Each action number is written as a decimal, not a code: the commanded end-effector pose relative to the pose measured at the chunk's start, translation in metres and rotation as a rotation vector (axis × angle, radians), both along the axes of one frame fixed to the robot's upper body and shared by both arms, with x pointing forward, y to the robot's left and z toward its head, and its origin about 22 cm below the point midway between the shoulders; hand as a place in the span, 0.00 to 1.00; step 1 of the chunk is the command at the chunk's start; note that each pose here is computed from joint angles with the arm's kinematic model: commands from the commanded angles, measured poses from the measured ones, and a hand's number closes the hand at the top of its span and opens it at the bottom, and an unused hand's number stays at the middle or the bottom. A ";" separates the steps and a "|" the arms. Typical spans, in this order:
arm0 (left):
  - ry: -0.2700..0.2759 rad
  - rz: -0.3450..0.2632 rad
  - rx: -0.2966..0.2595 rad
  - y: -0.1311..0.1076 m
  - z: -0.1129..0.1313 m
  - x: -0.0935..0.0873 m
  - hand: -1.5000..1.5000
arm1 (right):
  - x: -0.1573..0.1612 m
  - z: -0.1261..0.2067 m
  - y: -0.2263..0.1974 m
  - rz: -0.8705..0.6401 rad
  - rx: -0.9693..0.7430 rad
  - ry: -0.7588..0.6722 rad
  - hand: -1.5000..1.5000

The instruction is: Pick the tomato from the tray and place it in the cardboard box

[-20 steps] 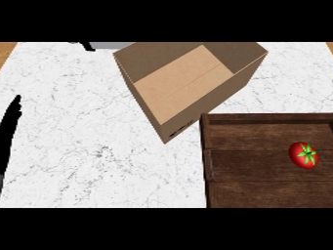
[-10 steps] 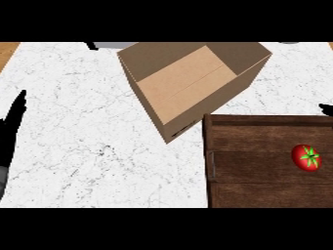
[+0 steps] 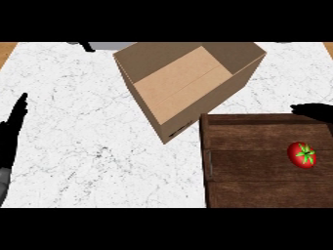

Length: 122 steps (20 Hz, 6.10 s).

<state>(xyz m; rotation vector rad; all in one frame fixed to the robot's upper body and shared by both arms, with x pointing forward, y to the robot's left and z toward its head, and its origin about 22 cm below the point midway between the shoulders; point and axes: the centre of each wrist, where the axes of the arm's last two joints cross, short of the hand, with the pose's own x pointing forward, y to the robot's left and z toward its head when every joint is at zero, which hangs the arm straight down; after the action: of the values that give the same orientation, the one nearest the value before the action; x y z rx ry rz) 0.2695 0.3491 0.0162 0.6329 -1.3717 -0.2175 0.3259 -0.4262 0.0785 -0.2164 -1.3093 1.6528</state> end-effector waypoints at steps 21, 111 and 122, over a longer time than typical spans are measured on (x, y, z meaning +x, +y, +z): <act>0.020 0.023 0.004 -0.003 -0.012 -0.008 0.50 | -0.011 -0.029 0.033 0.157 0.103 0.075 0.00; -0.034 -0.058 0.014 -0.028 0.015 0.022 0.50 | 0.138 0.056 0.335 -0.885 0.430 -0.277 0.00; -0.036 -0.071 0.012 -0.011 0.014 0.015 0.50 | 0.146 0.075 0.310 -0.906 0.764 -0.490 0.00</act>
<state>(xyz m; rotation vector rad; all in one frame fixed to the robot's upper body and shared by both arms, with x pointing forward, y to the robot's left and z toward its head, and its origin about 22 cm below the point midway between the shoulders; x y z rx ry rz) 0.2862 0.3374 0.0273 0.6038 -1.4264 -0.2635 0.4689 -0.1087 0.1434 -0.6554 -1.6639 0.4244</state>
